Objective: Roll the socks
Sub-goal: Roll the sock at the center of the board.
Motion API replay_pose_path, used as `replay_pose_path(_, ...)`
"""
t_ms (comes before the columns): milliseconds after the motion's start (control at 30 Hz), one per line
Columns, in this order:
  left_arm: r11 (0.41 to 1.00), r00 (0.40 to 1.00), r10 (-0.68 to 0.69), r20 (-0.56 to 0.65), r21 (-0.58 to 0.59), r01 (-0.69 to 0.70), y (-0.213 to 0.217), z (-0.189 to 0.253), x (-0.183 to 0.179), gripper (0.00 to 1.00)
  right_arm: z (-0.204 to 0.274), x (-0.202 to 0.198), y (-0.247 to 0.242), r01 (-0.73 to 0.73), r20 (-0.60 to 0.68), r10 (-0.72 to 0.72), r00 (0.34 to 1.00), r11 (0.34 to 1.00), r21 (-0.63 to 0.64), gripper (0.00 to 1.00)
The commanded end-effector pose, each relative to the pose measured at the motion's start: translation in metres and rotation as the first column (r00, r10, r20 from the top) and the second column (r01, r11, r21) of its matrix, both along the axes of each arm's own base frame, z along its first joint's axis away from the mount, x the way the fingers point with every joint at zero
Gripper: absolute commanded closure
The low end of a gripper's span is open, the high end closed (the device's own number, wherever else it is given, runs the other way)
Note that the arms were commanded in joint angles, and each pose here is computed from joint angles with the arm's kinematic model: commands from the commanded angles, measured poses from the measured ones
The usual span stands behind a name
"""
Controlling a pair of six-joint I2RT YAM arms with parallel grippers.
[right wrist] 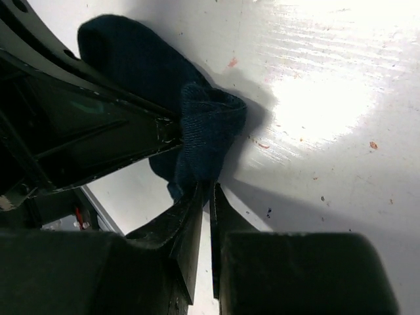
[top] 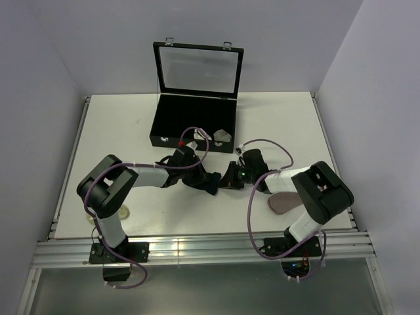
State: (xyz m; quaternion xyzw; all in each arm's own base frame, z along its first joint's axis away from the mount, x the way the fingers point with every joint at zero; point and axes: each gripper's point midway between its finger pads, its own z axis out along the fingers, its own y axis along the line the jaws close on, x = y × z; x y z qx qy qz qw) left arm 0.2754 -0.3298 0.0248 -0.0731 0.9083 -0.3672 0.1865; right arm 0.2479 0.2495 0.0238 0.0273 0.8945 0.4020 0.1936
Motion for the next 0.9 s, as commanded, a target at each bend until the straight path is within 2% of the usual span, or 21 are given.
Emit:
replay_pose_path(0, 0.999, 1.000, 0.003, -0.017, 0.039, -0.002, 0.010, -0.012, -0.004, 0.91, 0.007, 0.003, 0.008, -0.021, 0.036, 0.018, 0.999, 0.997, 0.071, 0.84)
replay_pose_path(167, 0.999, 1.000, 0.003, -0.027, 0.034, -0.002, 0.011, -0.014, -0.007, 0.92, 0.017, 0.005, 0.013, -0.027, 0.062, 0.020, 0.998, 0.993, 0.113, 0.80)
replay_pose_path(867, 1.000, 0.999, -0.011, -0.034, 0.015, 0.011, 0.008, -0.014, -0.008, 0.92, 0.029, 0.023, 0.025, -0.036, 0.083, 0.026, 0.996, 0.992, 0.124, 0.80)
